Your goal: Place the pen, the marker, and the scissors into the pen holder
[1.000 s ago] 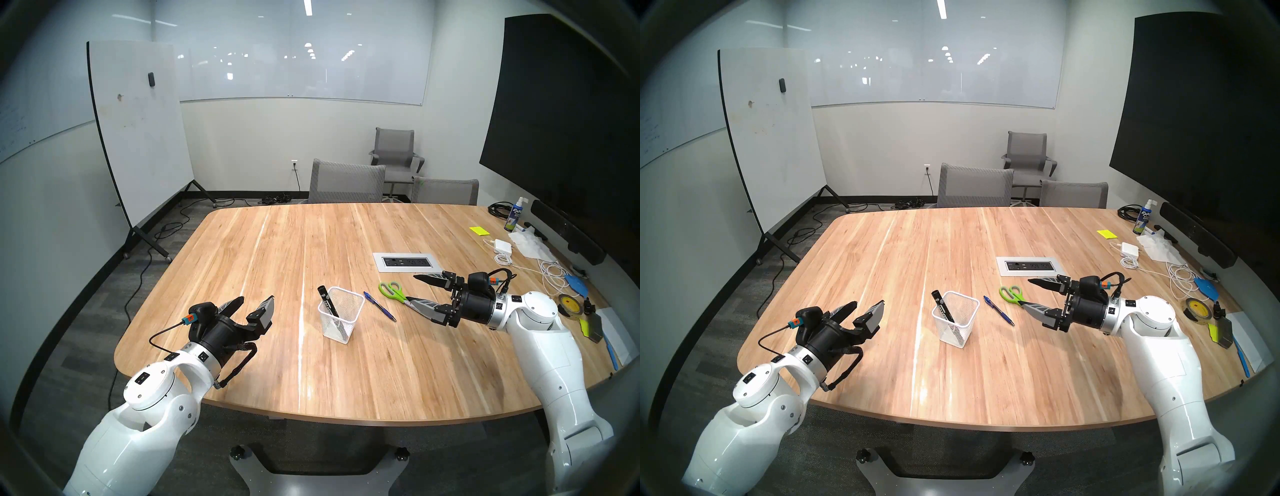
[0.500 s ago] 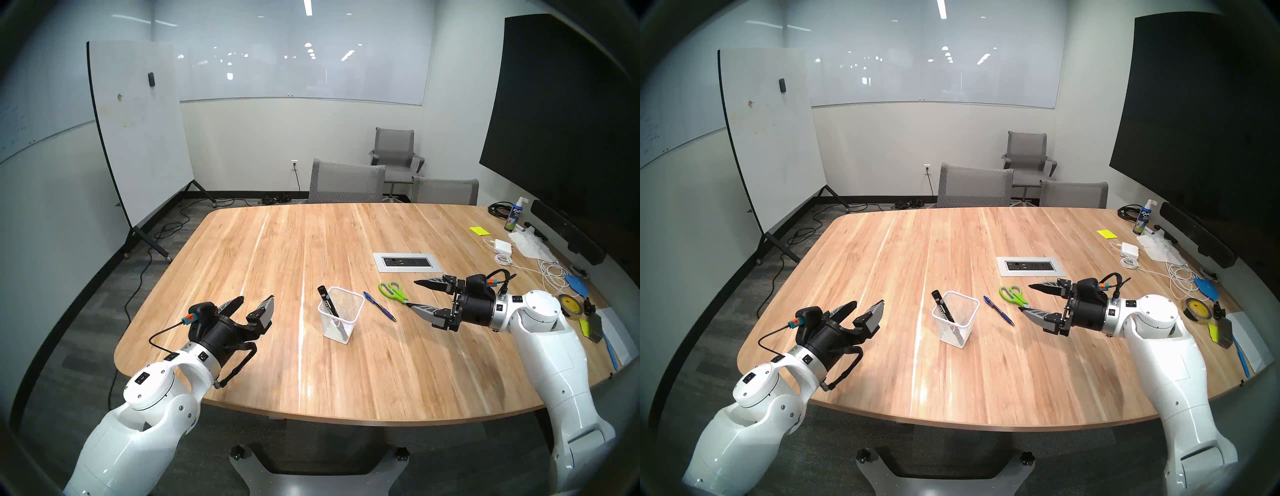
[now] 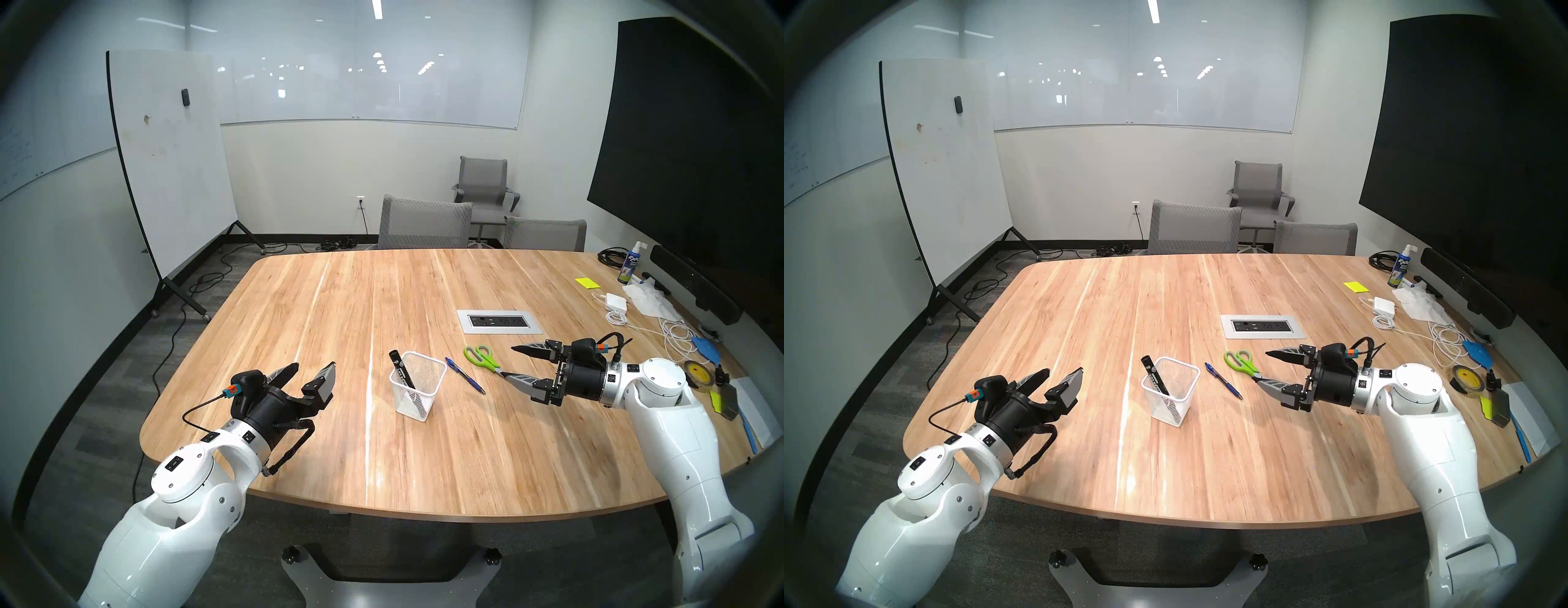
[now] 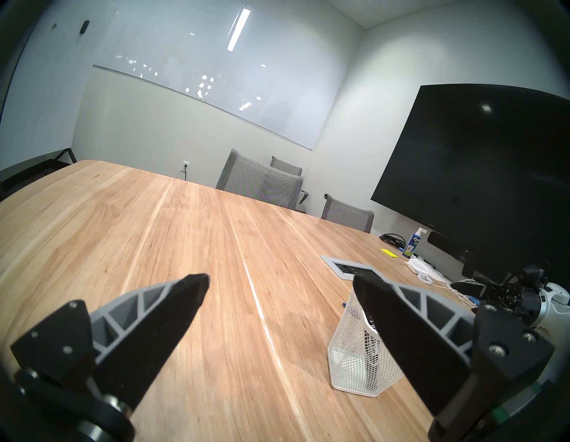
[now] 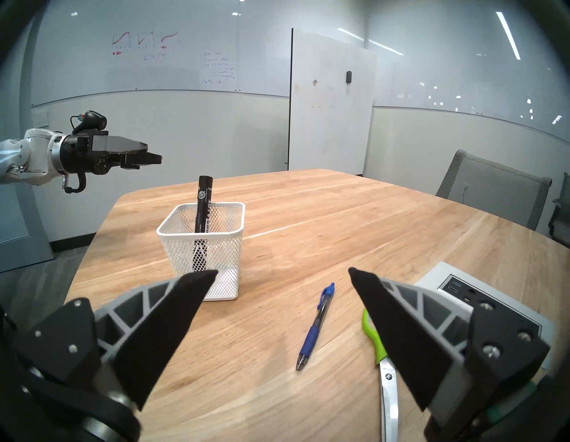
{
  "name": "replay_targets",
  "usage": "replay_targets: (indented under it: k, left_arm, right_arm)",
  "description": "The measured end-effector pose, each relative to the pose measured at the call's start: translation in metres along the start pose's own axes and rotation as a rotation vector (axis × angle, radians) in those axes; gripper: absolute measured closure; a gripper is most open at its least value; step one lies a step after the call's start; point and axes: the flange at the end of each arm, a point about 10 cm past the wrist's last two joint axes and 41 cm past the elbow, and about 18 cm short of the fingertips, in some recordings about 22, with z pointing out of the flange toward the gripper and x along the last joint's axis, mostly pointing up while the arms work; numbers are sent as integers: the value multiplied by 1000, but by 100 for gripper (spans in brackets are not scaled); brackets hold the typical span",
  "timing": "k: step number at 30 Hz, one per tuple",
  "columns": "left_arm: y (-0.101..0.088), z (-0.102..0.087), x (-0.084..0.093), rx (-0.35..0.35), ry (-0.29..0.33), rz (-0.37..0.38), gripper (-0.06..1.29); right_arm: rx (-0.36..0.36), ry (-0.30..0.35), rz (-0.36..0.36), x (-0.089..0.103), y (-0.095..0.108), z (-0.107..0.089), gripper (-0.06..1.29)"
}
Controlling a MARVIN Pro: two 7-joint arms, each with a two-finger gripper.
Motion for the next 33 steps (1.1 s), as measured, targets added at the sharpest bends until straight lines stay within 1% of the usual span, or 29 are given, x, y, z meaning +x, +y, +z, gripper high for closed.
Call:
replay_targets:
  k: [9, 17, 29, 33]
  left_arm:
    - [0, 0, 0, 0, 1, 0, -3]
    - [0, 0, 0, 0, 1, 0, -3]
    - [0, 0, 0, 0, 2, 0, -3]
    - [0, 0, 0, 0, 2, 0, -3]
  right_arm:
    - [1, -36, -20, 0, 5, 1, 1]
    - [-3, -54, -21, -2, 9, 1, 1]
    - [-23, -72, 24, -23, 19, -4, 1]
    - [-21, -74, 28, -25, 21, -4, 1]
